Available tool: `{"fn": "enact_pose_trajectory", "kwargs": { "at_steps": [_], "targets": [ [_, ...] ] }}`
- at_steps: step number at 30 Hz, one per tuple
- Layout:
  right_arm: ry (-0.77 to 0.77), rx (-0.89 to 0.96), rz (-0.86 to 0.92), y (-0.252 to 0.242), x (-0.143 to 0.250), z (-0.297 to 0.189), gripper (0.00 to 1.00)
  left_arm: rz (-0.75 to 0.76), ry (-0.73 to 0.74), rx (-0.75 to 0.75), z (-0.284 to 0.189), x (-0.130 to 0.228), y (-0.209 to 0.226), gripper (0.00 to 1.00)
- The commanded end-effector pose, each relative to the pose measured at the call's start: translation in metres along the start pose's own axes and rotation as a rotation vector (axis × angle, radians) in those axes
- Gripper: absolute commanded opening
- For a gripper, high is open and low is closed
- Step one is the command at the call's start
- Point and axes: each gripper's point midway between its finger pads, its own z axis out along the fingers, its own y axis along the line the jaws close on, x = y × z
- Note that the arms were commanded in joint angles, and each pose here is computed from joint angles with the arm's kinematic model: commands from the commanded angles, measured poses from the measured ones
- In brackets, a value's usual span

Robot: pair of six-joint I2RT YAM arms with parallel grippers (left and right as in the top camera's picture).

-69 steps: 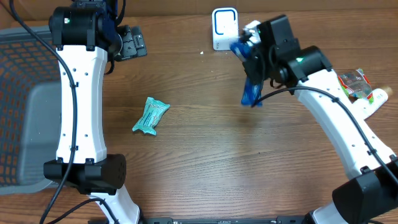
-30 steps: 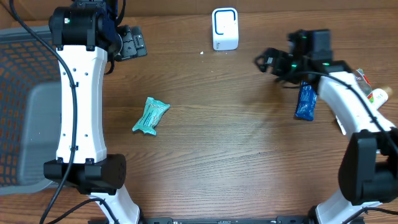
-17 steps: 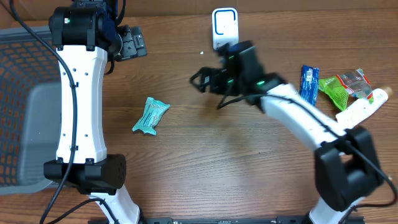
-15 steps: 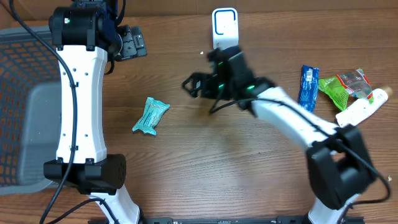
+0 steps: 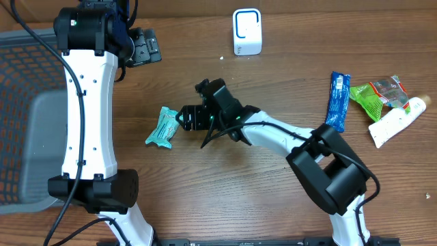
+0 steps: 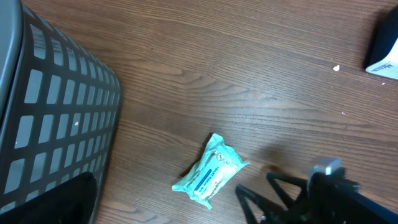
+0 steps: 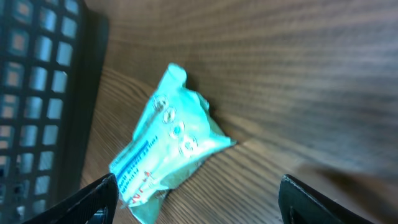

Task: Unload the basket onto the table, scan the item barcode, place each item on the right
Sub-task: 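Reach the right gripper to the teal tissue pack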

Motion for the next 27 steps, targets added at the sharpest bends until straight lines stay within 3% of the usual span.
{"fn": "enact_pose_trajectory", "kwargs": {
  "at_steps": [1,12,14,16,20,23,27],
  "targets": [
    [-0.028,0.014,-0.023,0.008,0.000,0.008,0.82,0.017,-0.004,-0.011,0.001,-0.001,0.001,1.00],
    [-0.032,0.059,-0.060,0.003,0.026,0.039,0.77,0.017,-0.003,-0.011,0.001,-0.001,0.001,0.99],
    [-0.028,0.071,-0.057,-0.003,0.028,0.043,0.71,0.017,-0.004,-0.011,0.001,-0.001,0.001,1.00],
    [-0.025,0.083,-0.052,-0.007,0.029,0.044,0.55,0.017,-0.003,-0.011,0.001,-0.001,0.001,1.00],
    [-0.020,0.133,-0.039,-0.021,0.030,0.042,0.40,0.017,-0.004,-0.011,0.001,-0.001,0.001,1.00],
    [-0.016,0.136,-0.032,-0.024,0.028,0.041,0.34,0.018,-0.004,-0.011,0.001,-0.001,0.001,0.99],
    [0.003,0.088,-0.030,-0.015,0.027,0.041,0.35,0.017,-0.004,-0.011,0.001,-0.001,0.001,1.00]
  ]
}}
